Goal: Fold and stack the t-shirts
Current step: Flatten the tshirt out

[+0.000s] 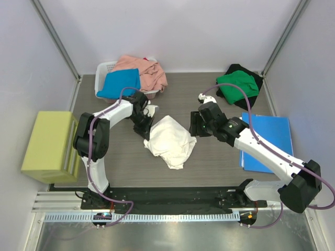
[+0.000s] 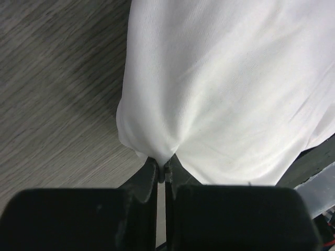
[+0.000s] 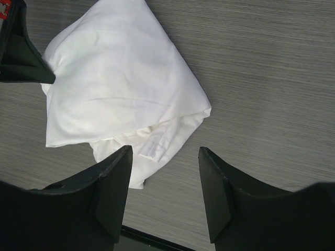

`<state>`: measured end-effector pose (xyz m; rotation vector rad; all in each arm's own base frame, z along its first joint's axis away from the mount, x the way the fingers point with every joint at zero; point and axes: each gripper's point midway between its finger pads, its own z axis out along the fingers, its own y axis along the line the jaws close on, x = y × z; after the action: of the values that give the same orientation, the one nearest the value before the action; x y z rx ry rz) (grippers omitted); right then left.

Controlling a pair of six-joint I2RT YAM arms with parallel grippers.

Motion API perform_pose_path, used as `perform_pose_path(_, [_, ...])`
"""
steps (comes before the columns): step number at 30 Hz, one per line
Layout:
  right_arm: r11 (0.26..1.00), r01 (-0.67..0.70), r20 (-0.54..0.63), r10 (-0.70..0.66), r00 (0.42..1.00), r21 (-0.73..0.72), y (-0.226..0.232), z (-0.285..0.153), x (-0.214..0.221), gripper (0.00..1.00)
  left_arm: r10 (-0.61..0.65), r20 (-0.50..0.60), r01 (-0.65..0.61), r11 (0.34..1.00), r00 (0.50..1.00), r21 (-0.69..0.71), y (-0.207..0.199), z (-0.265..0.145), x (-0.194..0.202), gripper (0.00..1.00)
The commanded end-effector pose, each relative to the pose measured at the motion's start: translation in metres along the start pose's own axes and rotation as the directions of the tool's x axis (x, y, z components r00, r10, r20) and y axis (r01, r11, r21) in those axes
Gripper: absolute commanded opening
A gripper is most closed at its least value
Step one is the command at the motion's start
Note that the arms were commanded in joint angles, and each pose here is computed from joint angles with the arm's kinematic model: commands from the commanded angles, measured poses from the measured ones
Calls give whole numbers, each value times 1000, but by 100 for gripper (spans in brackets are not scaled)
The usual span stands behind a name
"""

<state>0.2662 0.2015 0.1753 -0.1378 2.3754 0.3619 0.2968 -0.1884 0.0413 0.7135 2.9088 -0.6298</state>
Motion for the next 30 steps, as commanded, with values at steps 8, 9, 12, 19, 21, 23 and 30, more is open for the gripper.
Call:
perform_pose_path(8, [1000, 12, 23, -12, 1000, -7, 4, 2, -7, 59, 131, 295, -136, 991, 947, -4, -59, -145, -77, 0])
perform_pose_path(9, [1000, 16, 18, -16, 1000, -8, 4, 3, -5, 59, 139, 328, -147, 989, 934, -1, -69, -164, -82, 0])
perform_pose_path(12, [1000, 19, 11, -18, 1000, -15, 5, 4, -4, 59, 164, 442, -176, 984, 882, -12, -96, -226, -97, 0])
perform_pose_path(19, [974, 52, -117, -79, 990, -219, 40, 4, 24, 63, 135, 488, -159, 987, 862, 7, -110, -249, -84, 0])
perform_pose_path(21, [969, 48, -176, -93, 980, -241, 44, 10, 39, 67, 125, 460, -141, 990, 879, 1, -102, -234, -82, 0])
perform_pose_path(23, [971, 49, -194, -96, 976, -234, 46, 15, 46, 68, 115, 428, -129, 992, 897, 5, -97, -222, -78, 0])
perform_pose_path(30, [981, 25, -199, -64, 978, -193, 48, 53, 50, 67, 94, 396, -110, 994, 913, 17, -90, -206, -71, 0])
